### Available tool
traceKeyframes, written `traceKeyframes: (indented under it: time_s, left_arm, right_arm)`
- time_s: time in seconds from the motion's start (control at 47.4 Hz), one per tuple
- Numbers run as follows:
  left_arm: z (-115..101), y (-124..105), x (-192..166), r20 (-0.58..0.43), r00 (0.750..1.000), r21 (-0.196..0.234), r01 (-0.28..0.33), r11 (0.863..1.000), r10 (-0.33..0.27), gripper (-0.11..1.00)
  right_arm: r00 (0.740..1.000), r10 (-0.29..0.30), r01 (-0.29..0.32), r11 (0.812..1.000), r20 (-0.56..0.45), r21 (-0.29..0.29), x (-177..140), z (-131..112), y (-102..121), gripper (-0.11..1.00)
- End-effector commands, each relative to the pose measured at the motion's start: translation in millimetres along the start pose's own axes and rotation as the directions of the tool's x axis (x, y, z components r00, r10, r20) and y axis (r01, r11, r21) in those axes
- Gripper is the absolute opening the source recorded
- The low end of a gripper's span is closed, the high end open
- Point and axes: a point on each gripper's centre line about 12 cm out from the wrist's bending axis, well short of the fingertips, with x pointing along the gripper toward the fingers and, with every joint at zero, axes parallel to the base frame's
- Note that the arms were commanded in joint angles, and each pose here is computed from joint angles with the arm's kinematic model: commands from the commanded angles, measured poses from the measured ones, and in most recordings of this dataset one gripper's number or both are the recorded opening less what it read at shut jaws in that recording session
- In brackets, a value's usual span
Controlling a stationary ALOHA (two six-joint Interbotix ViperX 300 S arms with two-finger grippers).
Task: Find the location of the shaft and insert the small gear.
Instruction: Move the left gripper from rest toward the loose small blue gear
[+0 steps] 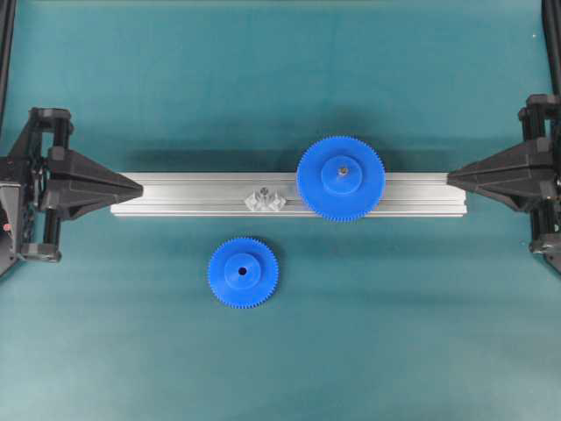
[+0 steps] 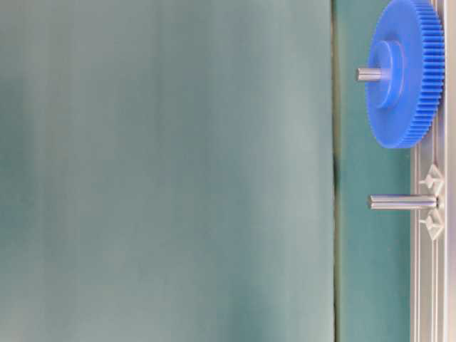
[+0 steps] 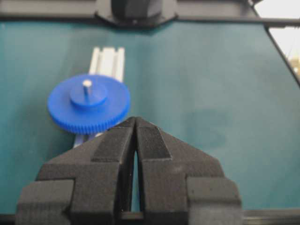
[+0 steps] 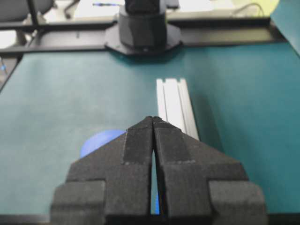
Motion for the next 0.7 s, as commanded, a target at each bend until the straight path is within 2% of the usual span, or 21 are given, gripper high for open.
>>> traceKeyframes:
  time_s: [0.0,0.105,0.358,0.675]
  left_arm:
    - [7.5,-1.1,1.9,-0.008,1.000,0.002,0.005,1.000,-0.005,0.00]
    - [4.0,-3.4,2.3,-0.055,0.998,0.002,0.014,1.000,-0.014,0.00]
    - [2.8,-7.0,8.3,-0.124,0.992,0.005,0.028,1.000,-0.027,0.00]
    - [-12.0,-13.7,26.1,-0.230,0.972,0.011,0.053,0.999,-0.049,0.00]
  right_arm:
    - [1.000,-0.016,0.016,0.999,-0.013,0.027,1.7,1.2,-2.9,-0.01]
    - [0.998,-0.027,0.030,0.998,-0.062,0.056,2.2,-4.4,-5.1,-0.01]
    - [0.989,-0.034,0.043,0.997,-0.147,0.062,0.9,-15.3,-6.5,-0.01]
    - [0.982,-0.056,0.068,0.996,-0.179,0.063,0.1,-19.1,-10.9,-0.01]
